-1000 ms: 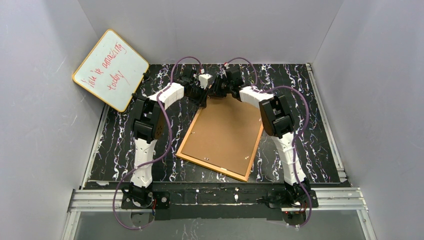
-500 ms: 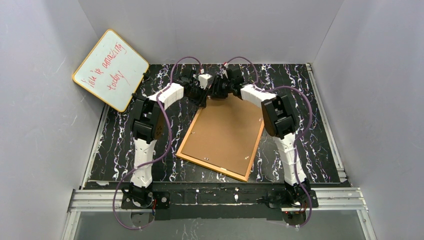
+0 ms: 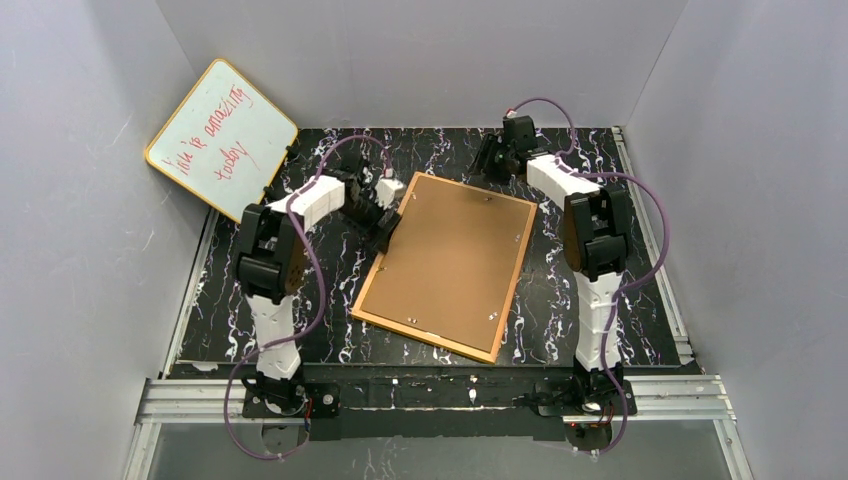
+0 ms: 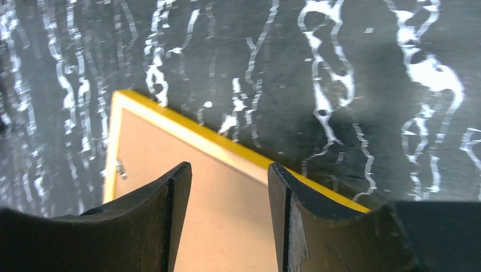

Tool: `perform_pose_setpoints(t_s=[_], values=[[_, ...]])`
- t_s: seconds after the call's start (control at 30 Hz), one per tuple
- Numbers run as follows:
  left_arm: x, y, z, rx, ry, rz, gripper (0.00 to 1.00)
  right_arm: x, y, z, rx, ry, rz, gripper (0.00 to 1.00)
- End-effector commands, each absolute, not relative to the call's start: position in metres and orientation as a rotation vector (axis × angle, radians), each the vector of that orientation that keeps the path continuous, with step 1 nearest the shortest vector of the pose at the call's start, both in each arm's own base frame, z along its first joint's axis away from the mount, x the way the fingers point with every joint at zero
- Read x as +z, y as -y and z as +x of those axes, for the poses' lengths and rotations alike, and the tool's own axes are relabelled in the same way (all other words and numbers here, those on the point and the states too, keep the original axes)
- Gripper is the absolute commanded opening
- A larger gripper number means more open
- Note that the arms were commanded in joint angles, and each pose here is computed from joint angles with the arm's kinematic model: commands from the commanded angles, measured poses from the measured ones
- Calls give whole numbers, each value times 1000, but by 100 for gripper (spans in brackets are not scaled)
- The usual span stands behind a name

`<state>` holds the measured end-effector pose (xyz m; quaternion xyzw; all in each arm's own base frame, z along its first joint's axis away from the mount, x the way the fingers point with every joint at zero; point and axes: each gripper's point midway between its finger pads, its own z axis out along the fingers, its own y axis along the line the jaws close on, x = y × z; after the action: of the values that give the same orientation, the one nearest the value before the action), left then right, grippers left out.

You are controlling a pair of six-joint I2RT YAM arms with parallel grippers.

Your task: Put the photo into the frame

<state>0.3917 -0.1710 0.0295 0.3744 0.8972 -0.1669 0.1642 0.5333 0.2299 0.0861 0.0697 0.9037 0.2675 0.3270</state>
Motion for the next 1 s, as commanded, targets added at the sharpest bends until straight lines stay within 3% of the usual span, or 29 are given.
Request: perform_pose_setpoints(t_s=[0.0,0.03,0.07,0.37,0.6,0.7,0.87,0.97], values=[[43,138,291,-579,-2602,1414,85,79,-212,543,534,-2391,158,59],[47,133,280,-582,-2581,1463,96,77,-212,543,538,-2399,160,59],[51,129,271,-578,-2562,1502,98,73,-213,541,539,-2411,160,58],[77,127,205,-609,-2401,1806,98,62,-196,524,470,-2444,187,54],[48,126,179,-340,-2319,1927,98,59,-164,533,447,-2426,288,59],[40,123,186,-182,-2252,1924,98,48,-162,527,445,-2473,286,56],[35,115,250,212,-2168,1718,98,35,-163,505,498,-2528,313,53],[40,120,286,322,-2142,1590,98,29,-161,482,512,-2577,340,51]])
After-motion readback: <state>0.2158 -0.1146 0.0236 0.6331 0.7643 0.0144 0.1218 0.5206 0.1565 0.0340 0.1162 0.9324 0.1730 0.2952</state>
